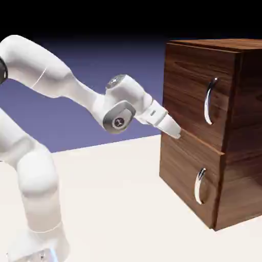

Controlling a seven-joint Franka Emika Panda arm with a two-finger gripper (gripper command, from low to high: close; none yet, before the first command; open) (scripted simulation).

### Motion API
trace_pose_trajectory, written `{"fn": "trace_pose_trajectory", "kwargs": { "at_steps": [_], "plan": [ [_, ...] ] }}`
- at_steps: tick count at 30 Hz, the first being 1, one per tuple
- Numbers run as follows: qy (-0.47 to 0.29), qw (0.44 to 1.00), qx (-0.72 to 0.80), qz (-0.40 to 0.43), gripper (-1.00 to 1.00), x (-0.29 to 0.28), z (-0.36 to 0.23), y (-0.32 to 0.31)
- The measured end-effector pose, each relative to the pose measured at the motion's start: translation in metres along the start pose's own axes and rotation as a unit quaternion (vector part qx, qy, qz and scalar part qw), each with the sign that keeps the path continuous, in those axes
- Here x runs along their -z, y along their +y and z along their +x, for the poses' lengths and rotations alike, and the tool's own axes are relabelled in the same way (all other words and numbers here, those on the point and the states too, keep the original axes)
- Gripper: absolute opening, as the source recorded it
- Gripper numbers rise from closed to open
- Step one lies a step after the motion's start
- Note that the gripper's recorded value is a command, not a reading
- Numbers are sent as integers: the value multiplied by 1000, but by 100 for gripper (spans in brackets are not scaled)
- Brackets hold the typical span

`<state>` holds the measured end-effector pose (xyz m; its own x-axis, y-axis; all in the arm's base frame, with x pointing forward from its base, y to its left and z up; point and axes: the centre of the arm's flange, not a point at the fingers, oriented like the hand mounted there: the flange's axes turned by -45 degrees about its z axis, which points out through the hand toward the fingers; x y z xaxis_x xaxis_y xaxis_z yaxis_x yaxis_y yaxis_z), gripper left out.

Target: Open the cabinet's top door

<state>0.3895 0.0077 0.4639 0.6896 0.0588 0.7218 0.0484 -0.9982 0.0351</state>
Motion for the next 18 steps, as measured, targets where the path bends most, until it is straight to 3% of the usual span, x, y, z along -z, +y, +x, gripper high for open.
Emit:
{"fn": "trace_pose_trajectory", "kwargs": {
  "at_steps": [18],
  "plan": [
    [89, 996, 29, -4, 100, 53, 41, -22]
  ]
}}
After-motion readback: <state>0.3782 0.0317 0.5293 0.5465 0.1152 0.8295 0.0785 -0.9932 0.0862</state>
